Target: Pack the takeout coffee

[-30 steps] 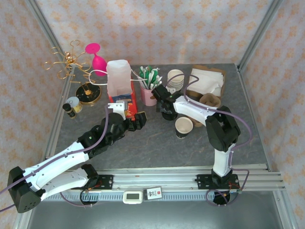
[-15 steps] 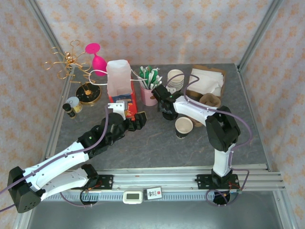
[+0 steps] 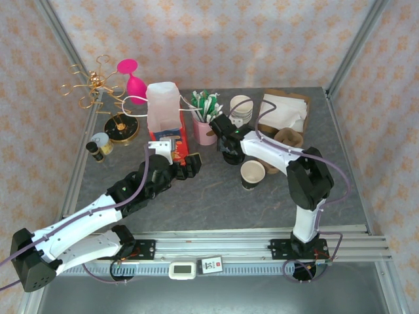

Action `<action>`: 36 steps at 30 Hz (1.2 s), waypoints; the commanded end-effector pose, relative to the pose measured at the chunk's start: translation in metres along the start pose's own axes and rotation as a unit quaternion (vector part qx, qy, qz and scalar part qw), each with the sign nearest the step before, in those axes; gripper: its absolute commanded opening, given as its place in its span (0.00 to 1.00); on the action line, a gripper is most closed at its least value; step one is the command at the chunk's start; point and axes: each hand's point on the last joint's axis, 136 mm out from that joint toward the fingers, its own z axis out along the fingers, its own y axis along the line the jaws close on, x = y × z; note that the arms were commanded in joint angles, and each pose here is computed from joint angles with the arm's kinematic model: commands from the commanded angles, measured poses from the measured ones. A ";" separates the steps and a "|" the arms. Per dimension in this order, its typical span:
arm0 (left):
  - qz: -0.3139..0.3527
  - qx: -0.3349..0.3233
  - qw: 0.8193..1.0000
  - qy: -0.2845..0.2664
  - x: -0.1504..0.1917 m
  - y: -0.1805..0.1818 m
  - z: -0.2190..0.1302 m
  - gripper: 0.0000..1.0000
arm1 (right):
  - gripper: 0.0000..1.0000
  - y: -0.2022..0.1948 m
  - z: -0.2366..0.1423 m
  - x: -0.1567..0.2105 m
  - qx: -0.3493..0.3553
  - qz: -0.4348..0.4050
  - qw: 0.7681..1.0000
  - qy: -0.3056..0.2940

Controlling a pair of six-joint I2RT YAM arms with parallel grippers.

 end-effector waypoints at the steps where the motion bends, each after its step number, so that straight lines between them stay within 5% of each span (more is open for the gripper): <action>1: 0.000 0.010 1.000 0.006 -0.002 -0.007 -0.003 0.99 | 0.72 -0.002 -0.029 -0.025 -0.014 0.022 0.999 -0.038; 14: -0.009 0.053 0.998 0.032 0.005 -0.026 0.003 0.99 | 0.72 -0.030 -0.069 -0.018 -0.016 0.017 0.999 -0.034; 24: -0.036 0.083 0.995 0.041 0.020 -0.038 0.014 0.99 | 0.72 -0.076 -0.099 0.026 0.015 0.010 1.000 0.017; 36: -0.034 0.092 0.993 0.062 0.036 -0.049 0.029 0.99 | 0.71 -0.079 -0.100 0.076 -0.025 0.012 0.996 0.080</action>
